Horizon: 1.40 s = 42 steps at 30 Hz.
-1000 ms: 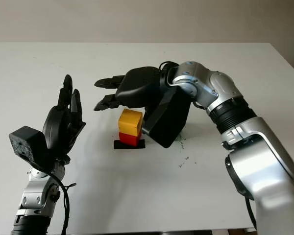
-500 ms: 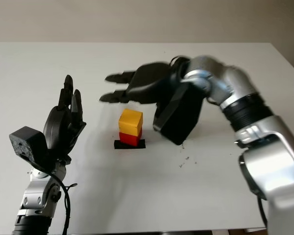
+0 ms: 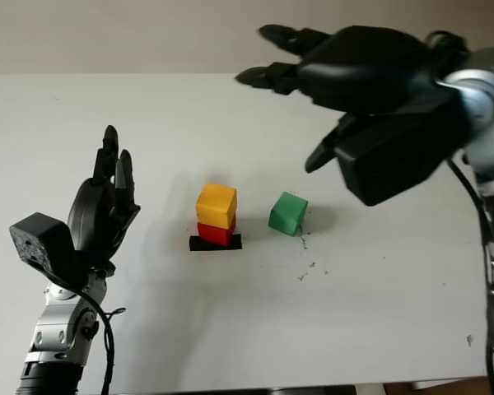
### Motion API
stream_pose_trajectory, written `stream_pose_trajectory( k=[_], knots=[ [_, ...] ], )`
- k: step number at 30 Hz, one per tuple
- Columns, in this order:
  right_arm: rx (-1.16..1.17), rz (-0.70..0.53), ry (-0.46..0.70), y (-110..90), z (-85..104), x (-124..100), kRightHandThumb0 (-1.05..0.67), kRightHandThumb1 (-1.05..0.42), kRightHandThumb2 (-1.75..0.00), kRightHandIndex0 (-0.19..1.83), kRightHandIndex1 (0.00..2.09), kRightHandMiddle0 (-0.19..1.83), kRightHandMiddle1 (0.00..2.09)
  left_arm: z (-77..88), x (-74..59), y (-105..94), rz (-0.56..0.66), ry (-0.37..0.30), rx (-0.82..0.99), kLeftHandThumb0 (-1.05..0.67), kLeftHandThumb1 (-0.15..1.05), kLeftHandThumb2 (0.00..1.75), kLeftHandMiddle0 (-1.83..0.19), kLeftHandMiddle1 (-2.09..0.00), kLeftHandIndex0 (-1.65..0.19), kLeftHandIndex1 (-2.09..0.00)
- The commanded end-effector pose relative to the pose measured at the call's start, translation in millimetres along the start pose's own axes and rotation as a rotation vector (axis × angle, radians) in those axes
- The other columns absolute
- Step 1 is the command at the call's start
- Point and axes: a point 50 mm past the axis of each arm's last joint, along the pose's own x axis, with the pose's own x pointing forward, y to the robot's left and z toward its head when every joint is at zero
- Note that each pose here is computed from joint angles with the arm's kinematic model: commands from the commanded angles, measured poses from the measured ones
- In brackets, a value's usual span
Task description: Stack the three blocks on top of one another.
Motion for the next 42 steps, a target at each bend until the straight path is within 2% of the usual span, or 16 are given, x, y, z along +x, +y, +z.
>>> stream_pose_trajectory(
  k=[1,9,20,24,32,42],
  knots=[
    [-0.007,0.003,0.025,1.2,-2.0,-7.8,-0.77,-0.92,-0.06,-0.18,0.03,0.12,0.13,4.4,2.2,2.2,-0.004,-0.012,0.002,-0.78,1.05,0.67,0.19,0.0,0.19,0.0],
    [0.048,0.042,0.071,32.1,-3.8,-14.1,-0.63,-0.86,-0.04,-0.14,0.05,0.21,0.14,8.0,1.9,6.1,-0.012,-0.017,0.032,-0.78,1.05,0.69,0.19,0.0,0.19,0.0],
    [0.005,0.085,0.008,71.4,-5.7,5.4,-0.56,-0.84,-0.05,-0.08,0.07,0.34,0.15,9.3,3.0,8.2,-0.001,-0.019,0.049,-0.8,1.05,0.69,0.19,0.0,0.19,0.0],
    [-0.073,0.079,-0.029,81.4,-4.8,9.5,-0.56,-0.83,-0.05,-0.05,0.08,0.39,0.16,8.7,2.2,9.5,0.0,-0.021,0.046,-0.8,1.05,0.69,0.19,0.0,0.19,0.0],
    [-0.068,0.091,-0.082,97.7,-4.5,14.5,-0.55,-0.83,-0.05,-0.04,0.06,0.42,0.14,7.1,1.1,7.4,-0.01,-0.022,0.045,-0.79,1.05,0.69,0.19,0.0,0.19,0.0],
    [-0.05,0.128,-0.105,107.0,-2.5,19.9,-0.54,-0.84,-0.05,-0.07,0.05,0.38,0.1,4.0,1.5,6.3,-0.017,-0.011,0.022,-0.77,1.05,0.71,0.19,0.0,0.19,0.0]
  ],
)
